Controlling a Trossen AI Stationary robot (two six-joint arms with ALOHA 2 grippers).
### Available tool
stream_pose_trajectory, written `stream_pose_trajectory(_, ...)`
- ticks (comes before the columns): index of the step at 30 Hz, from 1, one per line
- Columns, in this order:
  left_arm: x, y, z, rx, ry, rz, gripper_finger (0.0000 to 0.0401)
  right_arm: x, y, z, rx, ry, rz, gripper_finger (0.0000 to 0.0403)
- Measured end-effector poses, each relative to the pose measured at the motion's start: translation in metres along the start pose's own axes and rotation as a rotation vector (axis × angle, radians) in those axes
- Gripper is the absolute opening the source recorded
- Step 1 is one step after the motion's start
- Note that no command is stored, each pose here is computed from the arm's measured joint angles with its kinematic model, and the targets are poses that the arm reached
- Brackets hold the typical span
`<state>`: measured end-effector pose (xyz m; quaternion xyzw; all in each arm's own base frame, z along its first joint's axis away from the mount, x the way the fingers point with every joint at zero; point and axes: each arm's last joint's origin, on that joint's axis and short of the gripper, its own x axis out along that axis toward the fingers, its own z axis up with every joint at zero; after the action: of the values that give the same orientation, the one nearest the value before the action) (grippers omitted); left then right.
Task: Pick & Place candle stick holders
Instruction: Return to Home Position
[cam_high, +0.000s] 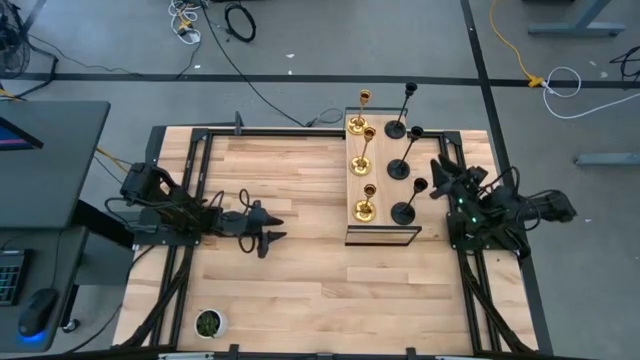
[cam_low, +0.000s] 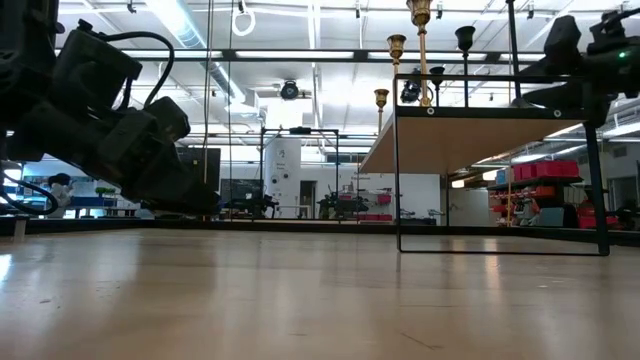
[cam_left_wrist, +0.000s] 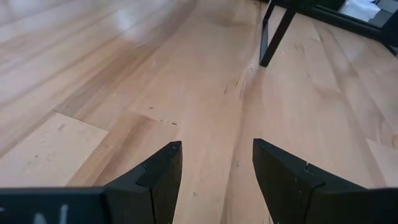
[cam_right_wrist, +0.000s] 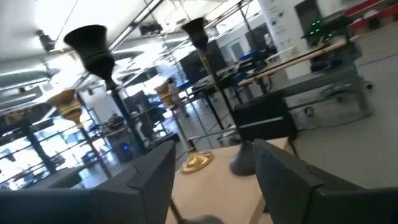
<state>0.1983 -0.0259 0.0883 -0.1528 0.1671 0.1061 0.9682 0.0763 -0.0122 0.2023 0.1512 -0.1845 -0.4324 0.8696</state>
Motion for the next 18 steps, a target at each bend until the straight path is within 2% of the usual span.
stream_pose_trajectory(18, 0.0013, 0.0043, 0.0018, -0.007, -0.006, 0.021, 0.0197, 0.0018, -0.0021, -0.0004, -0.026, -0.010, -0.036, 0.0214)
